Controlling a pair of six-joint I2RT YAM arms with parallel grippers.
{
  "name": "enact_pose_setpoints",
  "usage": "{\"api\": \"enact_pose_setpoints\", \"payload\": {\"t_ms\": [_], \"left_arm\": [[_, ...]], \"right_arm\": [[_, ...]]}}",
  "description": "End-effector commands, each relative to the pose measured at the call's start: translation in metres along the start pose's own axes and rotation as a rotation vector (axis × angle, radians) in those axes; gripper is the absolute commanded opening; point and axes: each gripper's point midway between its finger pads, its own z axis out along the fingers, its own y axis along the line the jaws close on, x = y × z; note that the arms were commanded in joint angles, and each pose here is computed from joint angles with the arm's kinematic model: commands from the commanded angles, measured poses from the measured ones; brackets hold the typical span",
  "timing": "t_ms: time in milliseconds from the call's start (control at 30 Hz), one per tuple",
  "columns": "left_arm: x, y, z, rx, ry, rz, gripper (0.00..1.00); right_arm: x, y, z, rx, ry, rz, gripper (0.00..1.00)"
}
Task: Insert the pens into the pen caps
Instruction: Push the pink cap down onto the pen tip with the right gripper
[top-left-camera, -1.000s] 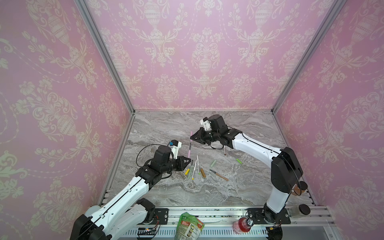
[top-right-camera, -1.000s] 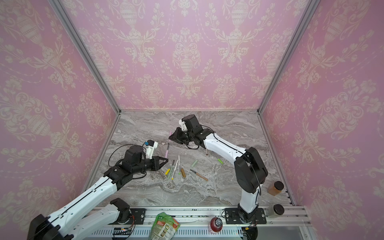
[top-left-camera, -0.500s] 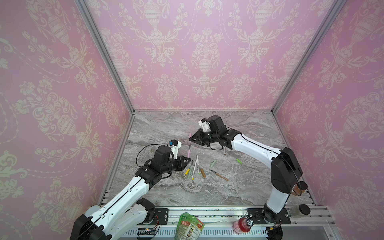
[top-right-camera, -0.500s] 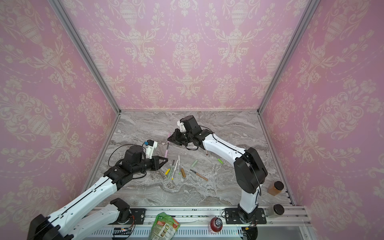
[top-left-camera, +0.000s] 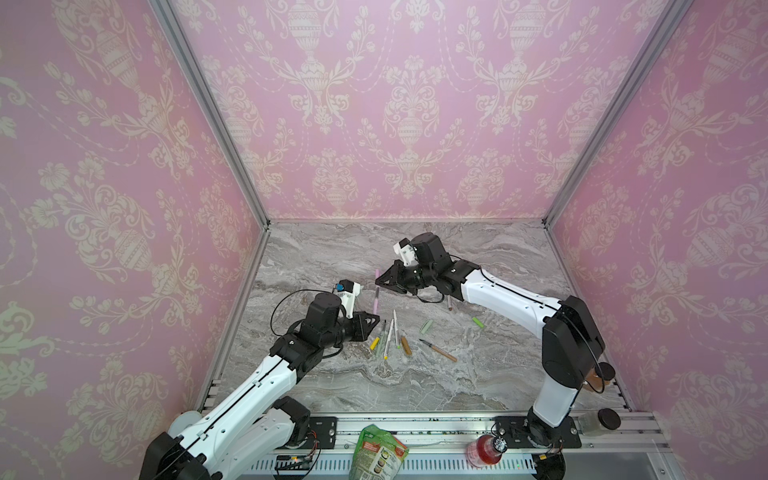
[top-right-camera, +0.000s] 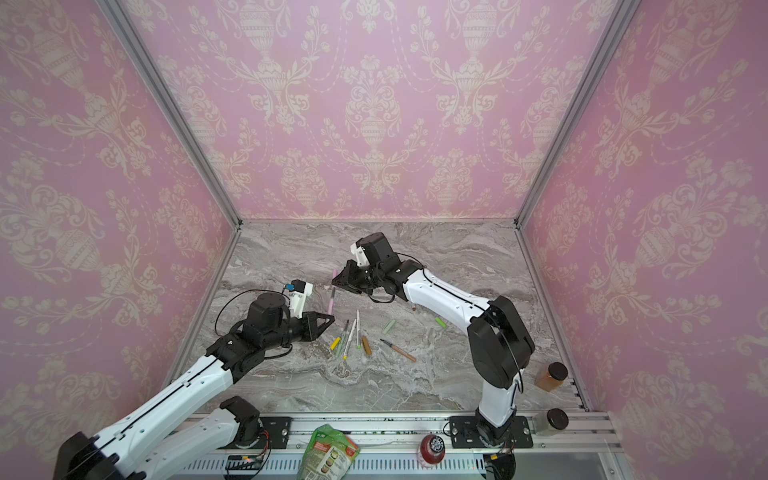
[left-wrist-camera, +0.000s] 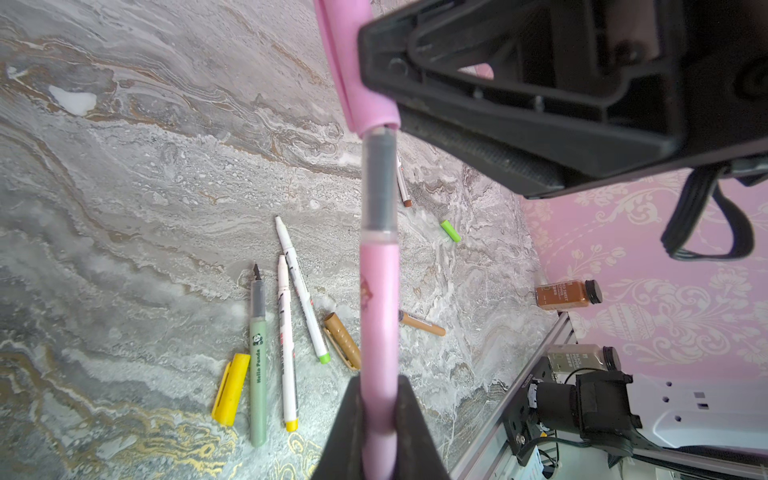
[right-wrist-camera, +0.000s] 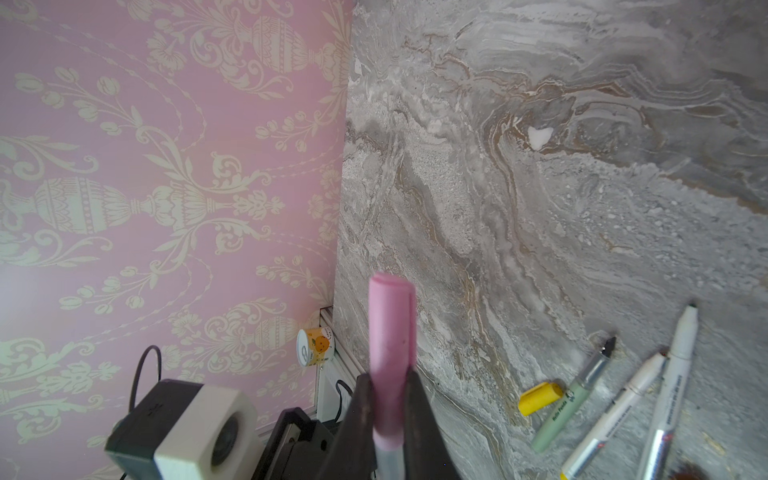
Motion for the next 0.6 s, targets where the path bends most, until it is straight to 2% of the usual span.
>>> {"api": "enact_pose_setpoints", "payload": {"t_ms": [0,233,567], "left_arm": [[-0.008,-0.002,-0.002,0.002,-0.053,-0.005,0.00],[-0.014,-0.003,-0.003,0.004,-0.083,-0.013,0.00],[-0.025,-0.008,-0.005,0.022,-0.134,-0.028,0.00]], "right_arm": [[0.007,0.010,-0.009,-0.017,-0.003,-0.047,0.05],[0.015,0.015,-0.010,-0.024,-0.003,-0.072,0.05],[0.020,0.024,-0.013,-0.030,-0.050,-0.174,0.04]]}}
